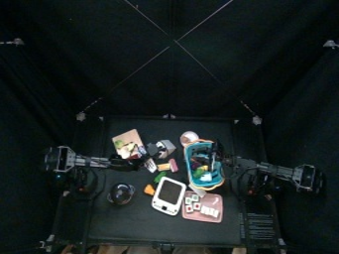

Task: Grab pairing knife

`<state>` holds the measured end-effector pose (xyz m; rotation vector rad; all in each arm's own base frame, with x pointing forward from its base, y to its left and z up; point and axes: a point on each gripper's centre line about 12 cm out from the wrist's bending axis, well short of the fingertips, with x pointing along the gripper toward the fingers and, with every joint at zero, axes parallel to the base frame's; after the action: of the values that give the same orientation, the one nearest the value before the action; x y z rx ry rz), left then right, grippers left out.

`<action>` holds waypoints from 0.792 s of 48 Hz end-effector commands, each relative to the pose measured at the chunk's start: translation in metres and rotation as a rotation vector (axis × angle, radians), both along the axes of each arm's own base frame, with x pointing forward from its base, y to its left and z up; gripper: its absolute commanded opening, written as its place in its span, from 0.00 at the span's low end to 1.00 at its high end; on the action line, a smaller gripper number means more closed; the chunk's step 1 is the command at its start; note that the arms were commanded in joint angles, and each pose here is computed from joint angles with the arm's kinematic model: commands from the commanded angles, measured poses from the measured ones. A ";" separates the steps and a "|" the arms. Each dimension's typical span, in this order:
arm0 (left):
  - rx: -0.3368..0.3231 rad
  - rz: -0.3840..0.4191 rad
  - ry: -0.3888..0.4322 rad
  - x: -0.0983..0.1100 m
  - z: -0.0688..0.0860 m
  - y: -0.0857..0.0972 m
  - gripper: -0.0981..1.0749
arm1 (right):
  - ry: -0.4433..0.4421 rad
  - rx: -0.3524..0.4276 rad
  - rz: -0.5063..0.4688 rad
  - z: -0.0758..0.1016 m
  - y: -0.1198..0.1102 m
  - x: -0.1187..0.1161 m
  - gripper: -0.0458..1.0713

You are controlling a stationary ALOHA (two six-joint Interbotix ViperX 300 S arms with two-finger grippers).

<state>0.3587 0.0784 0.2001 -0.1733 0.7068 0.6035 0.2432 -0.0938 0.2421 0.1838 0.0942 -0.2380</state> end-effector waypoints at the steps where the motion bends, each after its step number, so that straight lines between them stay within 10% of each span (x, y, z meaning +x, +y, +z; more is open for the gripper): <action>1: 0.003 0.001 -0.040 0.004 0.013 0.000 0.52 | -0.019 -0.010 -0.005 0.006 -0.001 0.000 0.74; 38: 0.002 -0.004 -0.065 -0.003 0.023 -0.003 0.52 | 0.001 -0.005 -0.013 0.003 -0.002 -0.001 0.74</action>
<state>0.3547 0.0757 0.2096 -0.1797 0.6819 0.5956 0.2427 -0.0948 0.2398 0.1853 0.1125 -0.2492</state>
